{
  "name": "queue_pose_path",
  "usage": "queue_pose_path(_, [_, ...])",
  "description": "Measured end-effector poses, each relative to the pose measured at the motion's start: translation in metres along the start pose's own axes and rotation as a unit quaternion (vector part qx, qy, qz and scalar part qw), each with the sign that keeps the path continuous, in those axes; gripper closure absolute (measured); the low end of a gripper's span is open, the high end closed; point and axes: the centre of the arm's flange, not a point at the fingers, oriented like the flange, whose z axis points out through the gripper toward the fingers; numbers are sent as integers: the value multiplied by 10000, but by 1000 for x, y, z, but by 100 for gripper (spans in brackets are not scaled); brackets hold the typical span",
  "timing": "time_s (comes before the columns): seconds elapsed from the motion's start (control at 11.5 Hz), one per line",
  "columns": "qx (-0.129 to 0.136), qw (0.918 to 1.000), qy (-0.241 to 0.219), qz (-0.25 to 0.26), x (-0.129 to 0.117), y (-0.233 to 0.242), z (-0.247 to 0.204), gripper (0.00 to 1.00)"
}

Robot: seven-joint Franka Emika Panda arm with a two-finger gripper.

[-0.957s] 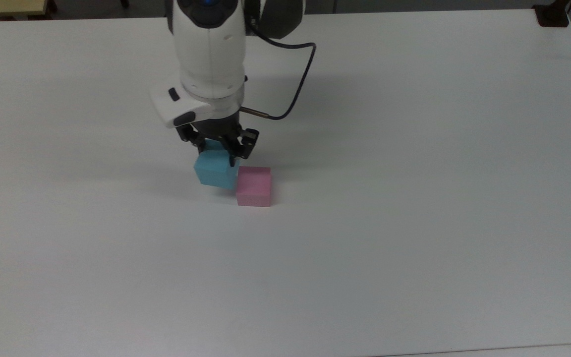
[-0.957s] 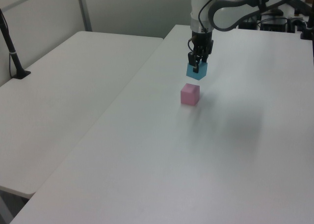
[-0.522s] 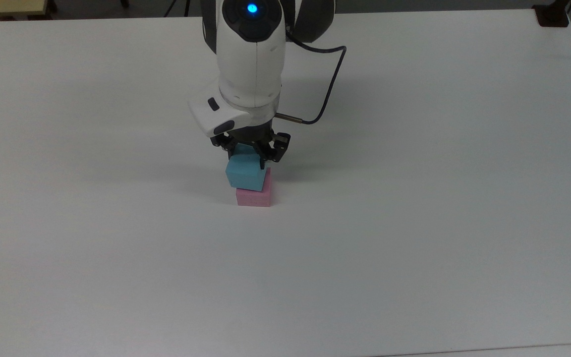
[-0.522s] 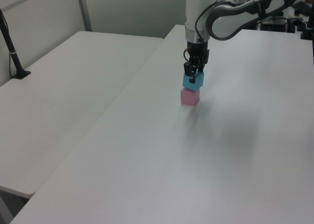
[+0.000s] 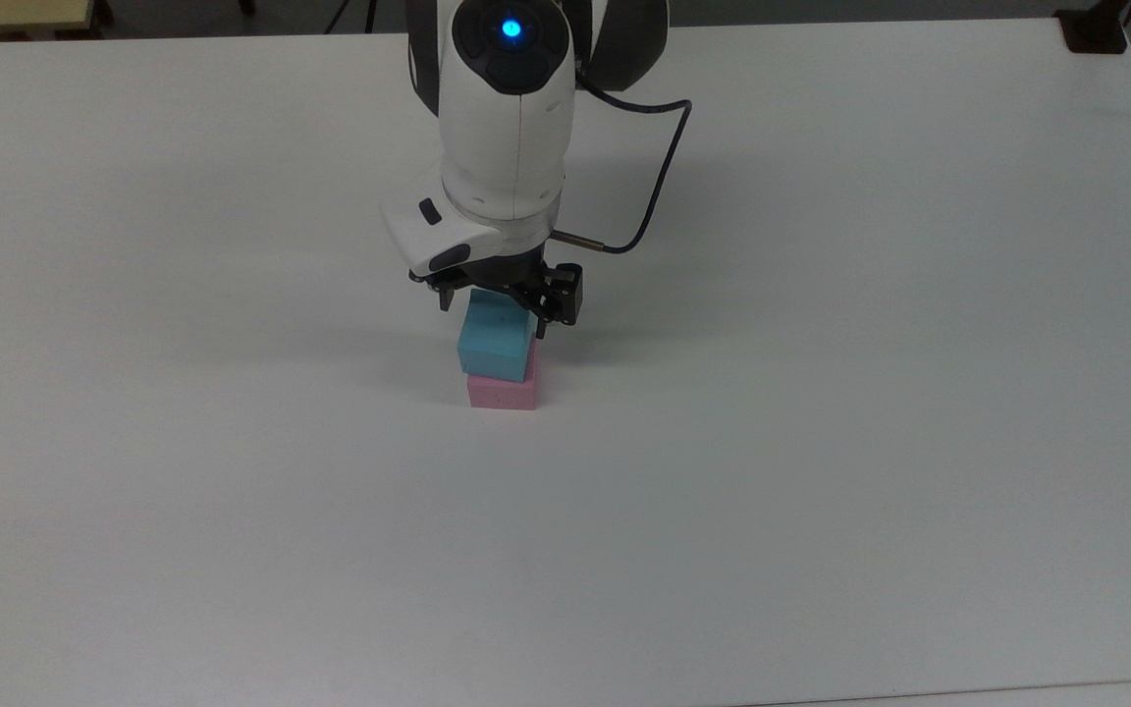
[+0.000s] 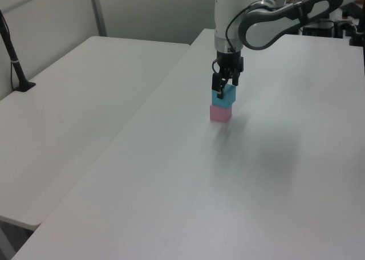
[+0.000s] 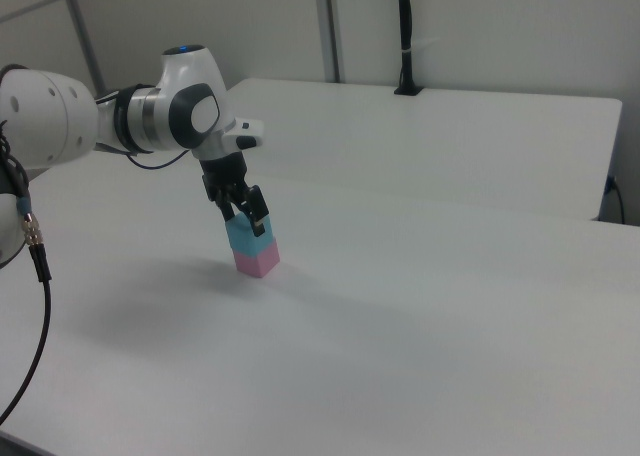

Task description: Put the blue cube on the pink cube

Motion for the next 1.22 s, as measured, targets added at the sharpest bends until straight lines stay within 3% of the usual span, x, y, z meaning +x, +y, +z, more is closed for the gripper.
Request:
queue_pose_path(0.35, [89, 9991, 96, 396, 2, 34, -74, 0])
queue_pose_path(0.61, [-74, 9978, -22, 652, -20, 81, -152, 0])
queue_pose_path(0.78, [-204, 9994, -174, 222, -40, 105, -185, 0])
queue_pose_path(1.22, [-37, 9999, -79, -148, -70, 157, -228, 0])
